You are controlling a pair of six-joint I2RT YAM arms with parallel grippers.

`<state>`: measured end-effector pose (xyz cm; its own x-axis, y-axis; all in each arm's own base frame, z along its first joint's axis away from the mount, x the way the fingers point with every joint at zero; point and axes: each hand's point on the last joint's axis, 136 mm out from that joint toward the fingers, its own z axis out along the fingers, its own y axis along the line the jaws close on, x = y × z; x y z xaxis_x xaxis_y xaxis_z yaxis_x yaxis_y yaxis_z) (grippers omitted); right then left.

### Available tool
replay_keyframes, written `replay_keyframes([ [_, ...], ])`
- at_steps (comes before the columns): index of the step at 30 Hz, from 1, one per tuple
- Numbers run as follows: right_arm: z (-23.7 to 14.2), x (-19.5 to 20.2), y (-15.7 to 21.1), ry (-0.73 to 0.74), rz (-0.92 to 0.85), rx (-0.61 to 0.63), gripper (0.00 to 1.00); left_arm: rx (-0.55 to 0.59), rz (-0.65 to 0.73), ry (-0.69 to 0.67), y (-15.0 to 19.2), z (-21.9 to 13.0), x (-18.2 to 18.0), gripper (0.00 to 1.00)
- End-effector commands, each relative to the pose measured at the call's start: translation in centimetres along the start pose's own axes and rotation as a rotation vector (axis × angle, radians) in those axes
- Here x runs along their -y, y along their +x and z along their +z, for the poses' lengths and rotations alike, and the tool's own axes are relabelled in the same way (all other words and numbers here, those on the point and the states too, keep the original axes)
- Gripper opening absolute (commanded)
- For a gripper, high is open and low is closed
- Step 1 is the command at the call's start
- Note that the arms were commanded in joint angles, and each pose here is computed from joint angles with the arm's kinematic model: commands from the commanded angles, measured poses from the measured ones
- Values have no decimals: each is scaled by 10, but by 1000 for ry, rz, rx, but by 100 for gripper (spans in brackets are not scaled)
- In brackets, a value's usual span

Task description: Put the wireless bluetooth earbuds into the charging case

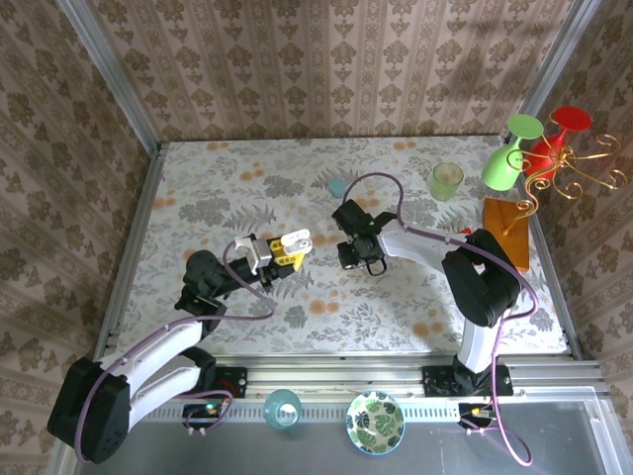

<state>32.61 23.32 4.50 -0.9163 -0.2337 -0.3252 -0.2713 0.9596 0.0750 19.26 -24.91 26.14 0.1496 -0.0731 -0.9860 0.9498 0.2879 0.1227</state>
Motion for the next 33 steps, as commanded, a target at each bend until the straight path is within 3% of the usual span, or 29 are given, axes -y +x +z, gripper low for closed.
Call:
replay_keyframes([
  [1, 2, -11, 2, -46, 17, -27, 35, 51, 45, 16, -20, 0, 4, 5],
  [5, -9, 1, -2, 3, 36, 18, 36, 51, 48, 10, -19, -2, 4, 5],
  [8, -12, 15, -7, 33, 83, 63, 44, 47, 49, 8, -18, -2, 4, 5],
  [13, -3, 28, 5, 42, 138, 25, 50, 50, 49, 10, -19, -2, 4, 5],
  [25, 5, 5, 11, -70, 142, -19, 37, 47, 45, 15, -20, -1, 4, 5],
  [33, 11, -12, 17, -147, 148, -51, 37, 47, 45, 22, -19, 3, 3, 4],
])
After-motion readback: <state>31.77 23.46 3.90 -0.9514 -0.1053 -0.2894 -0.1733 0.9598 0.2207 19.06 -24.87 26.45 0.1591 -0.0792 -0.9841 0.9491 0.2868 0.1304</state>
